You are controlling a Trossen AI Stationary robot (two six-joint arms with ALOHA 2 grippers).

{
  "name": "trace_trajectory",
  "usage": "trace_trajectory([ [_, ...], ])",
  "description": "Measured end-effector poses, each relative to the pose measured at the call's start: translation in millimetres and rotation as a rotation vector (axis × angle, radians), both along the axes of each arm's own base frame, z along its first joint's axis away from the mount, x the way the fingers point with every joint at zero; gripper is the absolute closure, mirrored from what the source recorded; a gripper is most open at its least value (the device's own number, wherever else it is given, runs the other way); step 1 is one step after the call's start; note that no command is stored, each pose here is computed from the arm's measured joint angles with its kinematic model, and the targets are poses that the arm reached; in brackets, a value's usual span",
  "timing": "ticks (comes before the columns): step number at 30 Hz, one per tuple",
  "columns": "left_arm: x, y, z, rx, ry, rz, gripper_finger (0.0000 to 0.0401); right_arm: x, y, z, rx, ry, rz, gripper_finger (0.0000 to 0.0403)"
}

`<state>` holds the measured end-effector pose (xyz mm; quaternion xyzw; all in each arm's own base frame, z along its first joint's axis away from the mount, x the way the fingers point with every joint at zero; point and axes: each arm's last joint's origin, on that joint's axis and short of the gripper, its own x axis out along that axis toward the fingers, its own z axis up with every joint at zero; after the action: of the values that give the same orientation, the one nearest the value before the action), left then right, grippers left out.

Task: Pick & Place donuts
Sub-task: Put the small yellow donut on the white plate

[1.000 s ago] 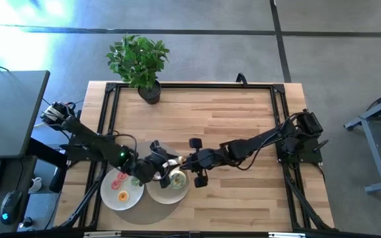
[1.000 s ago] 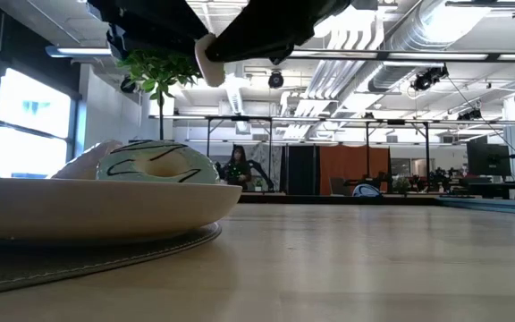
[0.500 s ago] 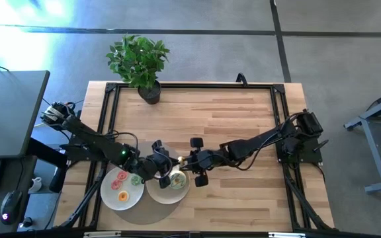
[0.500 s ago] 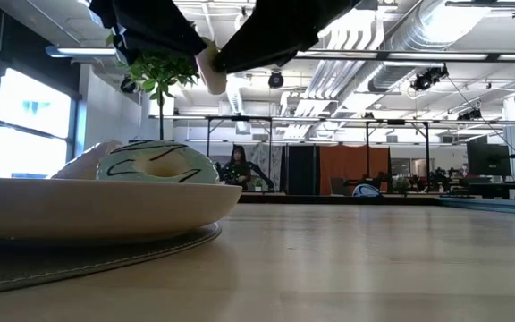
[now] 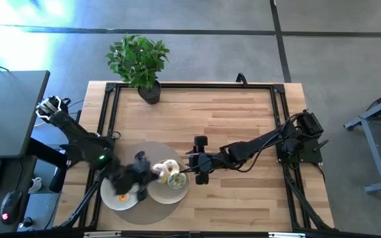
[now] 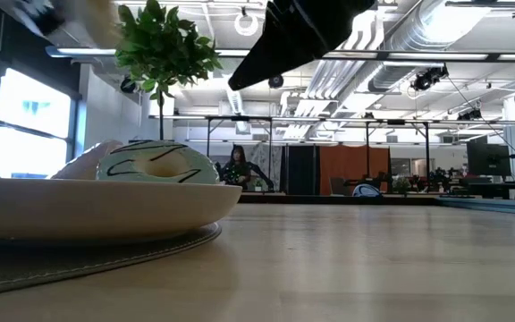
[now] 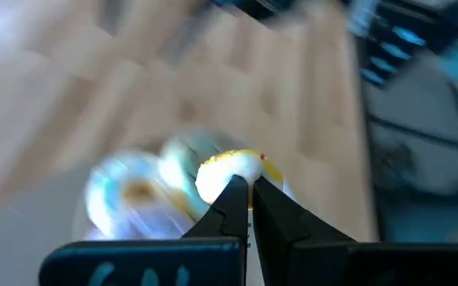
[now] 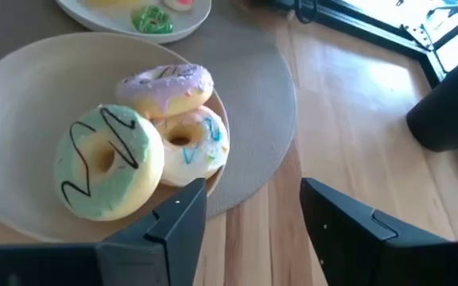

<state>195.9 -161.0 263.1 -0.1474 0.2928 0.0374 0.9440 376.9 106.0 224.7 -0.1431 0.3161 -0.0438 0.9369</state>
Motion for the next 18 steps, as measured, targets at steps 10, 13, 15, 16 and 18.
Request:
trace_trajectory([
  [10,-78,-52,-20,0.049,0.136,-0.216,0.0401,0,-1,0,0.004,0.0,-0.003,0.0205],
  [13,-89,-59,-31,0.056,0.169,-0.175,0.0401,0,-1,0,0.006,-0.003,-0.004,0.0205],
  [15,-94,-65,-40,0.041,0.199,-0.151,0.0401,1,-1,1,0.014,-0.007,-0.005,0.0205],
  [16,-95,-68,-44,0.035,0.219,-0.142,0.0401,1,-1,1,0.016,-0.007,-0.003,0.0205],
  [18,-94,-72,-54,0.033,0.251,-0.119,0.0401,1,0,1,0.025,-0.004,0.01,0.0206],
])
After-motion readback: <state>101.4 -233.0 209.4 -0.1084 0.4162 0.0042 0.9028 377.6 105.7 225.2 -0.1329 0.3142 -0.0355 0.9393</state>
